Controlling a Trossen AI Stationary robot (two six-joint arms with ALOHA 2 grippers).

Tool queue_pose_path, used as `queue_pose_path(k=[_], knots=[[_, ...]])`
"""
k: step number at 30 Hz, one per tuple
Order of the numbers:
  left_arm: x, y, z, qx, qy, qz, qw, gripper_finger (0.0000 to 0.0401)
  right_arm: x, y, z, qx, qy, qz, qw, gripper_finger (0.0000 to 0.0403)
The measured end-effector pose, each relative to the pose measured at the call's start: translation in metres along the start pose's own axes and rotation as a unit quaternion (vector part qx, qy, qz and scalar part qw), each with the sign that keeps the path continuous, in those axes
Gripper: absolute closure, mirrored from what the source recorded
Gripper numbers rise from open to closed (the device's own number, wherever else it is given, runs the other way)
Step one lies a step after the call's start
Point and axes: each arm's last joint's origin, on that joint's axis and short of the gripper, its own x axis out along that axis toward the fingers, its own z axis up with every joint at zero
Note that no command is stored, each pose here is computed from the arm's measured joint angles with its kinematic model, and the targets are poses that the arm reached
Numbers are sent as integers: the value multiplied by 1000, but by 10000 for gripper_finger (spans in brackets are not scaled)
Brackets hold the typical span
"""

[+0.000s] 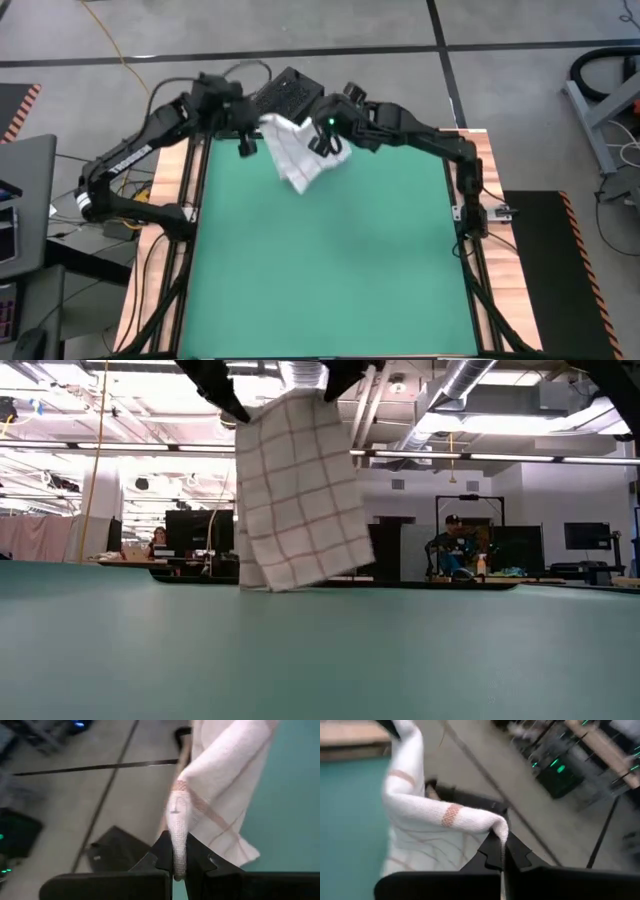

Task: Roll towel into tight, uniform cylinder
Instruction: Roll the white patterned towel

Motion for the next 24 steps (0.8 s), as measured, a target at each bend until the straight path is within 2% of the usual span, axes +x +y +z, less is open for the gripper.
queue_pose_path(k=[5, 8, 11, 13, 16, 18, 21, 24], knots=[[1, 23, -7, 43, 2, 58, 997, 398, 19, -1, 6, 14, -43, -35, 998, 394], [1, 25, -8, 62, 8, 63, 996, 398, 31, 3, -1, 30, -34, -36, 998, 394], [1, 23, -10, 43, 12, 46, 998, 398, 45, 23, -18, 33, -6, -36, 999, 394], [1, 14, -13, 11, 19, -10, 1000, 398, 51, 43, -33, 23, 18, -21, 999, 394], [4, -9, -23, -22, 42, -140, 989, 398, 51, 78, -55, 3, 41, 8, 999, 394], [9, -31, -33, -37, 81, -212, 973, 398, 46, 103, -71, -14, 57, 25, 998, 394], [18, -63, -48, -63, 140, -277, 949, 398, 31, 137, -93, -34, 76, 54, 995, 394], [28, -103, -62, -77, 167, -350, 919, 398, 14, 166, -112, -30, 84, 99, 991, 394]])
